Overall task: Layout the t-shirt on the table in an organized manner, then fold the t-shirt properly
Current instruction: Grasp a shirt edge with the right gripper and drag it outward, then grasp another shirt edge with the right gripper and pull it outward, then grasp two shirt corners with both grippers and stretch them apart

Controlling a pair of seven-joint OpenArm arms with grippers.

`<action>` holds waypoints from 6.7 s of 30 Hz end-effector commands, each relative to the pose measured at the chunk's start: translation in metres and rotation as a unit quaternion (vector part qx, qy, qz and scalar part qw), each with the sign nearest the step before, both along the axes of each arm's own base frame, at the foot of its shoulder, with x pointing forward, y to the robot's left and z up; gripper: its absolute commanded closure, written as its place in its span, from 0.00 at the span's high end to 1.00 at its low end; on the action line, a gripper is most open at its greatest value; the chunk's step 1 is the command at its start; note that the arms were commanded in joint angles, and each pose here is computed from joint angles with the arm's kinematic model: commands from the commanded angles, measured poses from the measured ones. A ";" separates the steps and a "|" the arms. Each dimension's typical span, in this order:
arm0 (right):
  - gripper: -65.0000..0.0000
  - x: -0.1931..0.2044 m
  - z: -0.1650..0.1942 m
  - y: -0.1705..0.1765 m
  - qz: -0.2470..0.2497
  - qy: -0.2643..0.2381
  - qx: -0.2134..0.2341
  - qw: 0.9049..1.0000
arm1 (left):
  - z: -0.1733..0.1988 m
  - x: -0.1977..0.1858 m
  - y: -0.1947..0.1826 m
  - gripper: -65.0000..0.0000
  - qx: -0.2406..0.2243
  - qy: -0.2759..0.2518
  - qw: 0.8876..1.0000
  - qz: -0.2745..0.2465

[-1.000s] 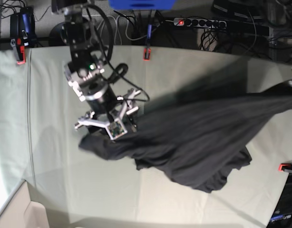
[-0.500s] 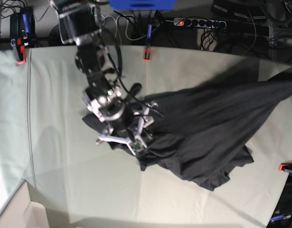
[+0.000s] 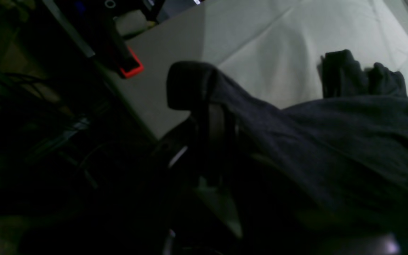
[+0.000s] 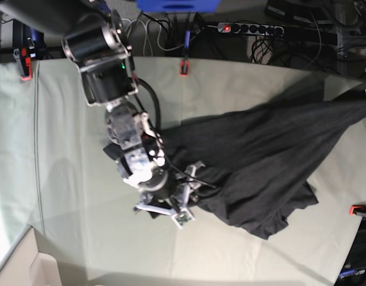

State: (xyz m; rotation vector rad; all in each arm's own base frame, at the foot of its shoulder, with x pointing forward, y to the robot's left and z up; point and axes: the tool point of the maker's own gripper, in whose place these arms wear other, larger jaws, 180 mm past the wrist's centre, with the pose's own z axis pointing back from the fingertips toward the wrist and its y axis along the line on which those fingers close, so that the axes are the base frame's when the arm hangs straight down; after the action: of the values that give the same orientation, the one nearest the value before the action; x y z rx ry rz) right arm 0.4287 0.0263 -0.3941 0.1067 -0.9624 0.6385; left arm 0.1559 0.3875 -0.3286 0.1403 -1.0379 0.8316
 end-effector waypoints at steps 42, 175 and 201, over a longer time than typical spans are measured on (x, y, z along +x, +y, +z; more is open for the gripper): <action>0.00 0.016 0.008 -0.002 -0.016 -0.059 0.081 0.995 | 0.003 -0.010 0.000 0.00 0.007 -0.004 1.000 0.010; 0.74 -0.004 0.001 -0.240 -0.215 0.004 0.047 0.975 | -0.046 0.000 -0.025 0.63 -0.108 0.017 0.994 0.030; 0.74 -0.076 -0.079 -0.157 -0.199 0.112 0.107 0.968 | -0.121 0.028 -0.069 0.63 -0.214 0.056 0.975 0.009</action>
State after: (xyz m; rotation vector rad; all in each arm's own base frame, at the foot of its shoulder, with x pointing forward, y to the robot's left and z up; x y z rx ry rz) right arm 0.3511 -0.1323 -0.4737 0.1660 -0.8122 0.1396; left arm 0.1787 0.3111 -0.4582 -0.1760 -0.6996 1.0477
